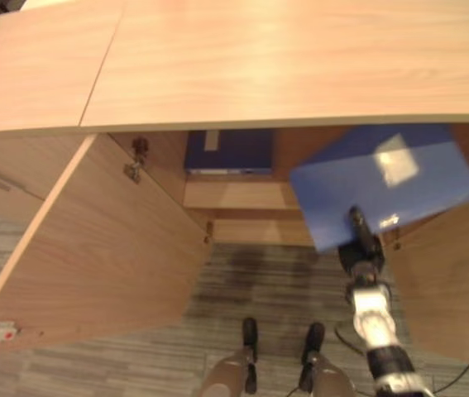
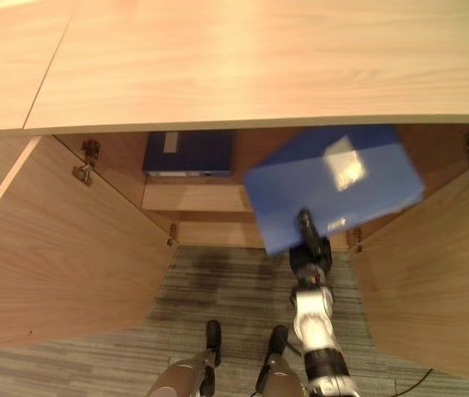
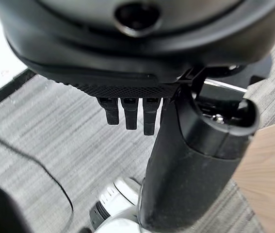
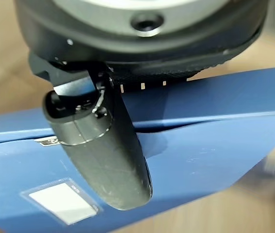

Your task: Put the empty folder in the office cabinet

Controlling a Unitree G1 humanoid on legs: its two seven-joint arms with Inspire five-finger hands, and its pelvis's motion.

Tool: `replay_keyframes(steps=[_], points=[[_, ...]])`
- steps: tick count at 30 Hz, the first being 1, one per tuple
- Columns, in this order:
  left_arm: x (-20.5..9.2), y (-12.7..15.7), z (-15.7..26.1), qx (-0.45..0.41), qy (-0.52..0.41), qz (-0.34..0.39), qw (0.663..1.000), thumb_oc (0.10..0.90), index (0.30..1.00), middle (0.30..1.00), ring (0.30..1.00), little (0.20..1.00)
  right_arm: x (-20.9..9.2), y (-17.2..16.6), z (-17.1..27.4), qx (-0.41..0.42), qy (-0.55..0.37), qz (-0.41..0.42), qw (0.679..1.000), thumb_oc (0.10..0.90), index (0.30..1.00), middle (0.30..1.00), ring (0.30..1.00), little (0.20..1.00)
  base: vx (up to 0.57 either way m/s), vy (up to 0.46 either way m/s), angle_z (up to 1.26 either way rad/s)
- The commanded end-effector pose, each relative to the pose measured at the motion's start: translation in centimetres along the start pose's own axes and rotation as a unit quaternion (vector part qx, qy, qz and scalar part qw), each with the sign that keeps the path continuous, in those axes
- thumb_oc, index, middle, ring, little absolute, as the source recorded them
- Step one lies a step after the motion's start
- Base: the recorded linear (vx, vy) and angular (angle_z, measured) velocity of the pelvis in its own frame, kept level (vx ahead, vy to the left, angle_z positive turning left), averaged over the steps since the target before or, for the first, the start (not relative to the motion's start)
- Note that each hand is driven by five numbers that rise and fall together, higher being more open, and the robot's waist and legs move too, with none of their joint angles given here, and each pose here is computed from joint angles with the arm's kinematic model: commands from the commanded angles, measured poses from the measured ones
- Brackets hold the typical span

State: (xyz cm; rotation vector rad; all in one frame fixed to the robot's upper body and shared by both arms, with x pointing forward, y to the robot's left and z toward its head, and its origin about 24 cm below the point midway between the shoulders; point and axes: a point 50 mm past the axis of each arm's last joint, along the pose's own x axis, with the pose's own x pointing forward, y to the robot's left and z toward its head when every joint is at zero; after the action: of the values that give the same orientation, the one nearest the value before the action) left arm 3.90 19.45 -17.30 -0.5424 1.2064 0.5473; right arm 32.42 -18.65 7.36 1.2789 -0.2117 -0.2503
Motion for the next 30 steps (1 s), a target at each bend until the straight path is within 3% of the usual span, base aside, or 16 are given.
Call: replay_keyframes(steps=[1,3,9,15,22,30], points=[[-0.4,3.0,-0.1,0.065,0.008,0.059,0.996,0.8,0.9,0.9,0.9,0.9,2.0,8.5,3.9,0.081,-0.128,0.142,0.978,0.4,0.3,0.3,0.3,0.3,-0.03,0.041,0.03],[-0.3,2.8,1.1,0.089,-0.012,0.056,0.994,0.8,0.9,0.9,0.9,0.9,3.1,10.8,4.9,0.108,-0.153,0.151,0.971,0.4,0.3,0.3,0.3,0.3,-0.06,0.069,0.04],[-0.4,1.4,4.8,0.156,-0.076,0.031,0.984,0.8,0.9,0.9,0.9,0.9,6.1,17.1,8.2,0.083,-0.195,0.147,0.966,0.4,0.3,0.3,0.3,0.3,-0.09,0.014,0.07],[-0.9,2.5,6.5,0.201,-0.099,0.037,0.974,0.8,0.9,0.9,0.9,0.9,8.7,18.7,12.8,0.037,-0.212,0.077,0.974,0.4,0.3,0.3,0.3,0.3,-0.03,-0.057,0.06],[-1.3,4.4,7.5,0.225,-0.098,0.061,0.967,0.8,0.9,0.9,0.9,0.9,8.7,22.0,15.7,0.026,-0.235,0.086,0.968,0.4,0.3,0.3,0.3,0.3,0.05,-0.061,0.03],[-2.3,6.0,8.7,0.226,-0.118,0.077,0.964,0.8,0.9,0.9,0.9,0.9,7.6,25.4,15.0,0.05,-0.233,0.151,0.959,0.4,0.3,0.3,0.3,0.3,-0.01,0.021,0.04]])
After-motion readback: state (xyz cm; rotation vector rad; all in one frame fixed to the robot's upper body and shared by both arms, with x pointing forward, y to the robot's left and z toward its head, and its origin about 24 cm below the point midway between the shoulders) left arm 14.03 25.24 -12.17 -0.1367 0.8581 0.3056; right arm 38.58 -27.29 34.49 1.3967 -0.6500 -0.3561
